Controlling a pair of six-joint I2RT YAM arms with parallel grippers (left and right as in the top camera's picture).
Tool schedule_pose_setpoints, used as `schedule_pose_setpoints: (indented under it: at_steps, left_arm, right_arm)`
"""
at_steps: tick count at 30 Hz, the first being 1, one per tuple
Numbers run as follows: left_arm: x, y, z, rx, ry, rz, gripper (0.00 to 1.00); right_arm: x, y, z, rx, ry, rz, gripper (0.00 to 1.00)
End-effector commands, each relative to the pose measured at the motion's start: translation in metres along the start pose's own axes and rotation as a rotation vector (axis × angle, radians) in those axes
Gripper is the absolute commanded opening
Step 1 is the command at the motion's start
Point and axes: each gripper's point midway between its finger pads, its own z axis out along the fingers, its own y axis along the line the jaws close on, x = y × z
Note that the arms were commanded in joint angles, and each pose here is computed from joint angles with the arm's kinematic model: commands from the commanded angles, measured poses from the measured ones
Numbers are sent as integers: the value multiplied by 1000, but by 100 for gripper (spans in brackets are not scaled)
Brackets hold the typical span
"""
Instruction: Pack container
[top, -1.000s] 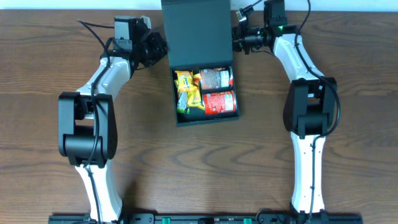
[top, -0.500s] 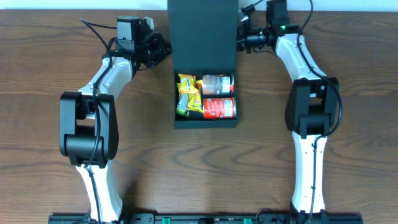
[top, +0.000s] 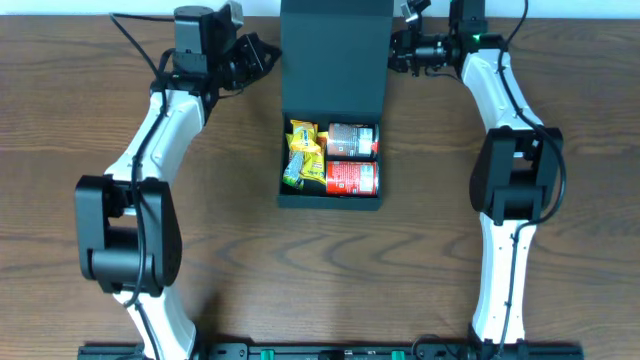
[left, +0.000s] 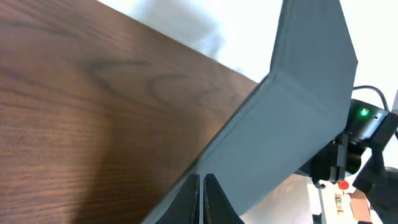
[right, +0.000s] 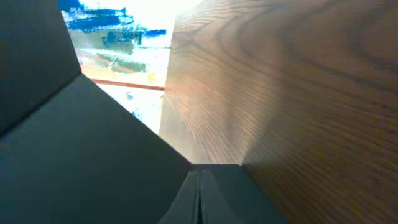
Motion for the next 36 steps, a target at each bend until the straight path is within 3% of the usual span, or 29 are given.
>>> schedule_pose_setpoints:
  at_steps: [1,9,17,23,36]
  left_arm:
    - [1,-7,-1,15,6,27,6]
    - [0,-5,-2,5,-1,43,6]
    - [-4,29,-4,-170,-42,102,6]
    - [4,42,8,-154,0,160,6]
    - [12,53,18,325,169,230,6]
  right_arm:
    - [4,46,-3,-66,24,-82,2]
    - [6,58,-6,-91,33,-86,2]
    - [7,60,-6,-101,39,-87,2]
    - [9,61,-5,-108,45,-88,2]
    - [11,64,0,-111,55,-90,2]
